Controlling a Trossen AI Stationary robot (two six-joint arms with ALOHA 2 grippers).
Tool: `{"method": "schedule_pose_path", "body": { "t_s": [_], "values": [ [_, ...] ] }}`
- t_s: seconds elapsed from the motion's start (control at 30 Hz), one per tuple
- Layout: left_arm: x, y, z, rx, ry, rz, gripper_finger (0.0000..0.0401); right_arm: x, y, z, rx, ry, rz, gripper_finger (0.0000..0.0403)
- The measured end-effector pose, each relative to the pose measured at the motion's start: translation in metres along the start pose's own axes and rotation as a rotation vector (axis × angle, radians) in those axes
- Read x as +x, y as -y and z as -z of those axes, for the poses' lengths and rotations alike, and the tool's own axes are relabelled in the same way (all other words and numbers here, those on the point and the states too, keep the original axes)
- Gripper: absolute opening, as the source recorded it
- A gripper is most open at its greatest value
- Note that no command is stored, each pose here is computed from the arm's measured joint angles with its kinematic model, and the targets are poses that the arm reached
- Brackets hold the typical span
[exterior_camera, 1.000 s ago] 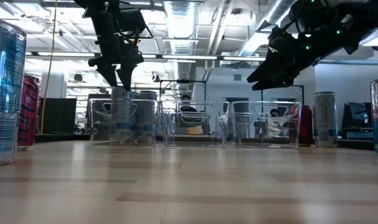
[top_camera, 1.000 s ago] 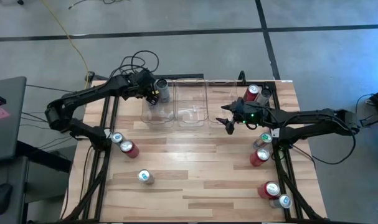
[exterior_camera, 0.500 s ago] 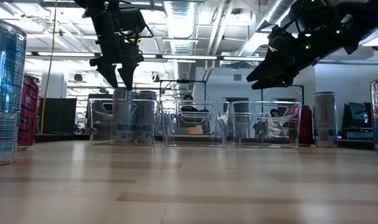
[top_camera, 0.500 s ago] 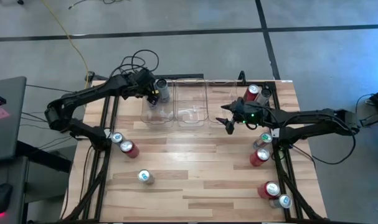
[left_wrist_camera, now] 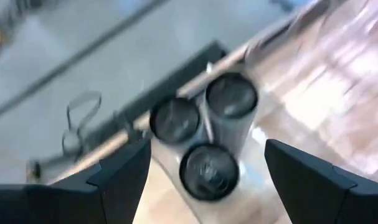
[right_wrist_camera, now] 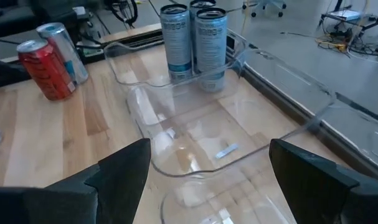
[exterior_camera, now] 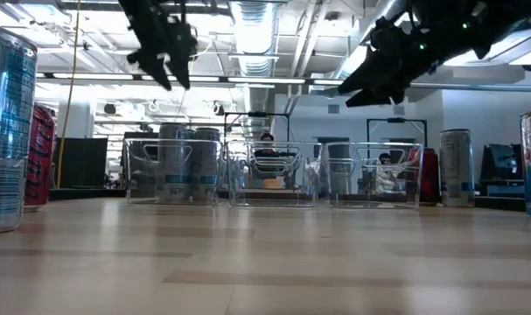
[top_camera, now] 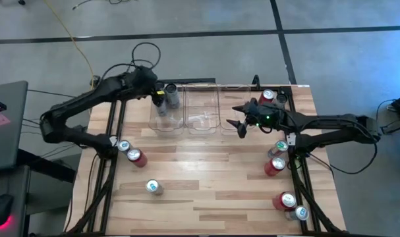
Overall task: Sort soda cans
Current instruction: Put the white-blue soda can into the left transparent bin
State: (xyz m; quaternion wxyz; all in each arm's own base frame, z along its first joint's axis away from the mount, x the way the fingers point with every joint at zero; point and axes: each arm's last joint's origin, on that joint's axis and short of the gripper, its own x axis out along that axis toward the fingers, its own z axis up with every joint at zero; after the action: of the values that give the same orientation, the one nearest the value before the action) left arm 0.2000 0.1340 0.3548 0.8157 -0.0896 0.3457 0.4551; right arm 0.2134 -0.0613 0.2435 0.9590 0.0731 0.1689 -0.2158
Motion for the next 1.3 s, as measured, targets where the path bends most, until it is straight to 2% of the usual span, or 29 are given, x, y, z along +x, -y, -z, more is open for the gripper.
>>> {"method": "schedule_pose_path", "body": {
  "t_s": [0.13,0.3,0.63,0.8,1.07,1.3],
  "values": [
    [-0.028,0.007,0.000,0.018,0.184,0.068,0.0311,-0.002,0.004,-0.007,0.017,-0.050,0.028,0.0350],
    [-0.045,0.018,0.020,0.054,0.345,0.173,0.0311,-0.006,0.016,-0.013,0.026,-0.167,0.117,0.0350],
    [-0.036,0.039,0.084,0.057,0.540,0.340,0.0311,-0.017,0.037,-0.027,0.043,-0.259,0.219,0.0350],
    [-0.029,0.052,0.105,0.091,0.647,0.405,0.0311,-0.032,0.044,-0.039,0.061,-0.266,0.255,0.0350],
    [-0.032,0.062,0.114,0.108,0.800,0.453,0.0311,-0.057,0.065,-0.045,0.091,-0.300,0.357,0.0350],
    [-0.039,0.057,0.114,0.118,0.830,0.455,0.0311,-0.069,0.093,-0.035,0.160,-0.418,0.499,0.0350]
  ]
}}
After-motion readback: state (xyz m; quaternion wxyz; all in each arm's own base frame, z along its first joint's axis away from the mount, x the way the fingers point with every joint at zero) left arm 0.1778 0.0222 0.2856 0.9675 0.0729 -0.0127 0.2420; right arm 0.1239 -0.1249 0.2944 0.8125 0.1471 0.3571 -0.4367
